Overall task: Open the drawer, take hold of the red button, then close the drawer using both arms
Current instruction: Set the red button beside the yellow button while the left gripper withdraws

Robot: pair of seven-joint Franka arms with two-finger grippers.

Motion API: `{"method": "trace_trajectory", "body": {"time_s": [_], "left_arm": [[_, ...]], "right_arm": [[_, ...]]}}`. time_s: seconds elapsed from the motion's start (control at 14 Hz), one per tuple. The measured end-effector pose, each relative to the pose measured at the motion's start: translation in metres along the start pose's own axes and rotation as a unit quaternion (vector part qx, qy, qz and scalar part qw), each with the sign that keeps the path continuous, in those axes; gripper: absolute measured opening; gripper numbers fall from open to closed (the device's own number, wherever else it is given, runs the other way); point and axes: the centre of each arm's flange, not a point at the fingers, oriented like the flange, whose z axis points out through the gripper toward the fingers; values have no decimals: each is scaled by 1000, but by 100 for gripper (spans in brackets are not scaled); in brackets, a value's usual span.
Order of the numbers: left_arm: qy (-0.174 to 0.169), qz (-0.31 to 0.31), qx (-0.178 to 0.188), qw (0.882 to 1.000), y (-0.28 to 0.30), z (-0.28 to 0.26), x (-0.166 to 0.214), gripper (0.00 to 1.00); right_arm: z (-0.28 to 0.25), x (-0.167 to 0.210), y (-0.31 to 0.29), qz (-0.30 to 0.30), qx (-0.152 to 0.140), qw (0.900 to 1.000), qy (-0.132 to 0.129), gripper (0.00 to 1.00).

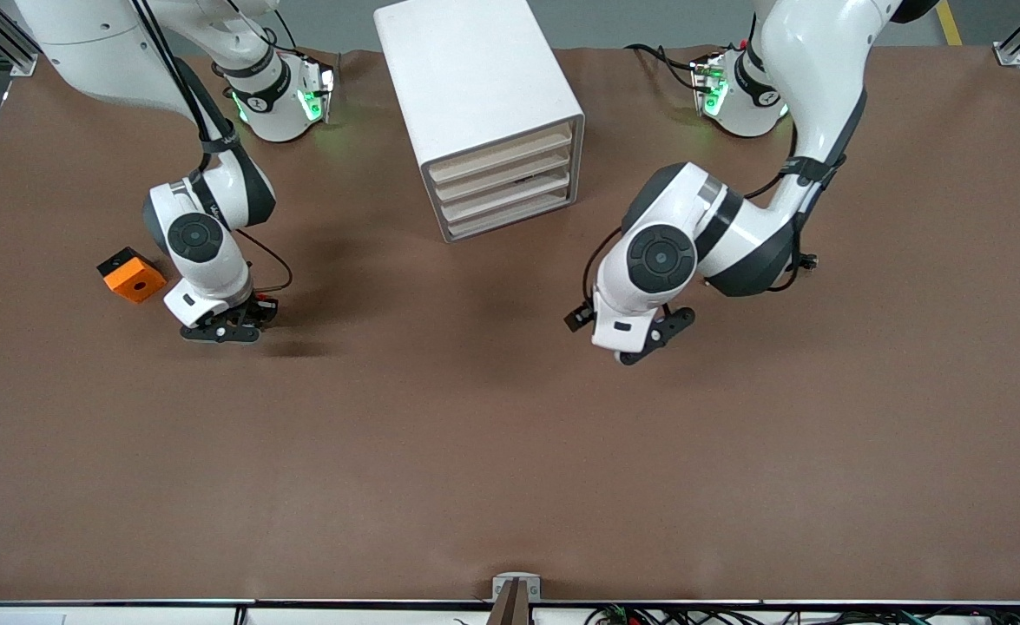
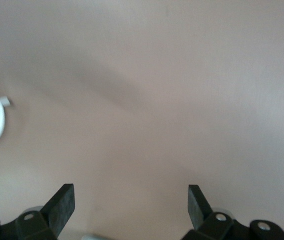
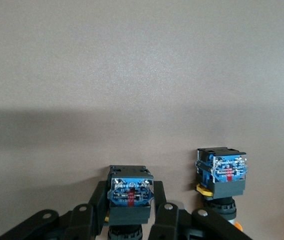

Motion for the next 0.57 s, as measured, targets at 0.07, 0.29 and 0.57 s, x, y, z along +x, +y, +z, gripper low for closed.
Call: {"method": "trace_trajectory", "body": {"time_s": [0.07,0.29,0.57], "left_arm": [[20,5,1,1000,-5,-8,10,100],[45,41,-7,998,-35,-38,54,100],[64,92,-18,994,-90,-81,113,100]], "right_arm": [[0,0,0,0,0,1000,0,46],[-1,2,0,1,0,1000,2,74],[-8,10,1,3,-1,1000,10,100]]}}
